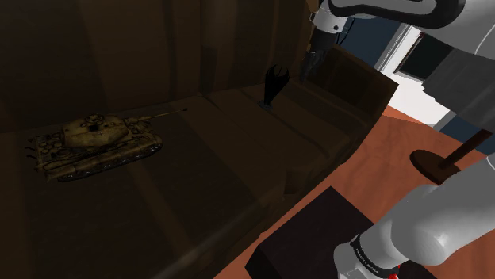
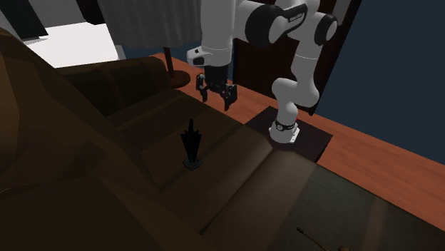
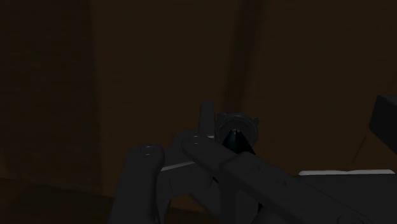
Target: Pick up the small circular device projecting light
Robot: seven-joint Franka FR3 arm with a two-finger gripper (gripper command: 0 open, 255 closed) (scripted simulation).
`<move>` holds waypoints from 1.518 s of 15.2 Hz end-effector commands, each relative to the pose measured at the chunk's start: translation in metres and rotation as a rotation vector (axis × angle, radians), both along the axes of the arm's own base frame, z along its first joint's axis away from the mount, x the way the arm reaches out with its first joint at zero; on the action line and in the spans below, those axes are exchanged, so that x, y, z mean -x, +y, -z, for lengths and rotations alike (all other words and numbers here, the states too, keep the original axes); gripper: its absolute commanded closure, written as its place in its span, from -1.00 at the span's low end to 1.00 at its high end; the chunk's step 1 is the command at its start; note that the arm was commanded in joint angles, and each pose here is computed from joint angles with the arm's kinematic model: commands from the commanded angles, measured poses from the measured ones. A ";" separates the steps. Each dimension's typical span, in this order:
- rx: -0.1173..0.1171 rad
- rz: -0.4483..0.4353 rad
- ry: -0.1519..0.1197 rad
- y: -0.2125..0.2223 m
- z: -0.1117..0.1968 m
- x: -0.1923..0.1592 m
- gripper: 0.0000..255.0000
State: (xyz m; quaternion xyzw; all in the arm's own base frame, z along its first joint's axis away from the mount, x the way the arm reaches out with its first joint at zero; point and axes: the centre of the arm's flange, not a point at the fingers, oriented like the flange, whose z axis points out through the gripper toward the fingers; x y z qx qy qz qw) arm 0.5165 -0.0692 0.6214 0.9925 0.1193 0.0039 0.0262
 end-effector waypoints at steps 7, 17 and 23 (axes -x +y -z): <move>-0.039 -0.161 -0.025 -0.002 -0.022 -0.099 -1.00; -0.046 -0.188 -0.029 -0.002 0.014 -0.116 -1.00; -0.046 -0.188 -0.030 -0.003 0.014 -0.116 1.00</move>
